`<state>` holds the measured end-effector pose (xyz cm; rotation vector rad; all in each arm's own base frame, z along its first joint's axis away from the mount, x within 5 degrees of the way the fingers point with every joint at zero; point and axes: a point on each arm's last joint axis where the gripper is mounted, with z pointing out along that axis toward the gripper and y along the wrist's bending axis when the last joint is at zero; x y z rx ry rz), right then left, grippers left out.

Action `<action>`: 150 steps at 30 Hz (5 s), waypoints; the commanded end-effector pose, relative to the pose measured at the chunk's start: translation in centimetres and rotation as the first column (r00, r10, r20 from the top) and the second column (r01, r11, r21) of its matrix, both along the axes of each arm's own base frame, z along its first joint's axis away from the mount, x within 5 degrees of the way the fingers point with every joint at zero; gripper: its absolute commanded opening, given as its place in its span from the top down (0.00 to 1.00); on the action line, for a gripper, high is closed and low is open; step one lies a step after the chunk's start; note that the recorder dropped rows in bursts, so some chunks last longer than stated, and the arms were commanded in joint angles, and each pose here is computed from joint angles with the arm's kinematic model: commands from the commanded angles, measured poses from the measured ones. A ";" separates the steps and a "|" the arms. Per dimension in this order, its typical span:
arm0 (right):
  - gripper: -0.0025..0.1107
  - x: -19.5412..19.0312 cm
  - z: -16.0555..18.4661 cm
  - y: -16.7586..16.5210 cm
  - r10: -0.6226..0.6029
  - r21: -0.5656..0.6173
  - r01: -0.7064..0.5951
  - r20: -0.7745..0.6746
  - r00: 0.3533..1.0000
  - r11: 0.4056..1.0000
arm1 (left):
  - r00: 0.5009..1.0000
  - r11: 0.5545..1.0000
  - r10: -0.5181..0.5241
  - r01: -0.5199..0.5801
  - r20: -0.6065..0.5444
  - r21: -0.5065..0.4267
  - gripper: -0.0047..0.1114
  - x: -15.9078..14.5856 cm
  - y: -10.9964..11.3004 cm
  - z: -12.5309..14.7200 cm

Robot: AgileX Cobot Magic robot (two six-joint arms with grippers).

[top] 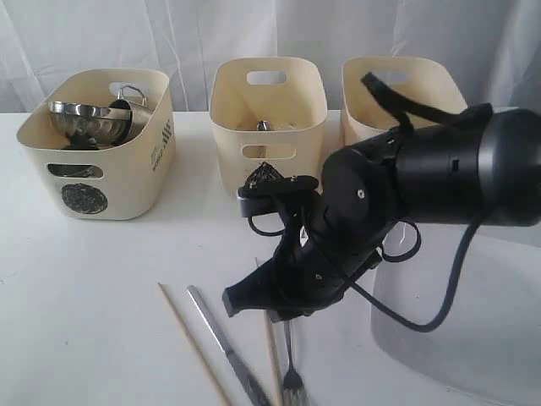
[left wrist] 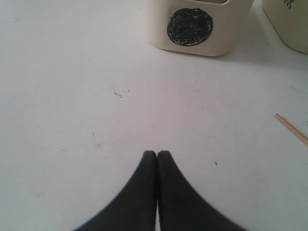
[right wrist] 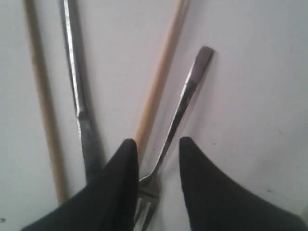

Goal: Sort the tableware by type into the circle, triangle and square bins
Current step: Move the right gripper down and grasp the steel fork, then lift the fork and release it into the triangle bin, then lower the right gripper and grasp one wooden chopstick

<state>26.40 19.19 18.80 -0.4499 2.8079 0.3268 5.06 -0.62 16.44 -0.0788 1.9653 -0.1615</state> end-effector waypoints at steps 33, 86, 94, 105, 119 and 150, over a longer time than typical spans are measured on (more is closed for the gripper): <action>0.98 2.5 -1.4 1.1 -0.022 -0.010 0.023 0.084 0.996 1.000 | 1.000 1.000 0.002 -0.002 -0.003 0.001 0.96 0.0 0.0 -0.1; 0.89 20.3 3.7 -4.4 -0.533 0.542 0.047 0.800 0.276 0.839 | 1.000 1.000 0.002 -0.002 -0.003 0.001 0.96 0.0 0.0 -0.1; 0.63 20.7 3.6 -4.1 -0.518 0.530 0.046 0.802 0.297 0.847 | 1.000 1.000 0.002 -0.002 -0.003 0.001 0.96 0.0 0.0 -0.1; 0.63 18.1 7.3 -4.2 -0.440 0.449 0.141 0.680 0.587 0.882 | 1.000 1.000 0.002 -0.002 -0.003 0.001 0.96 0.0 0.0 -0.1; 0.98 11.5 7.8 -5.5 -0.242 0.209 0.169 0.404 0.882 0.963 | 1.000 1.000 0.002 -0.002 -0.003 0.001 0.96 0.0 0.0 -0.1; 0.98 -0.8 2.5 0.6 0.080 0.133 -0.083 0.023 0.996 0.988 | 1.000 1.000 0.002 -0.002 -0.003 0.001 0.96 0.0 0.0 -0.1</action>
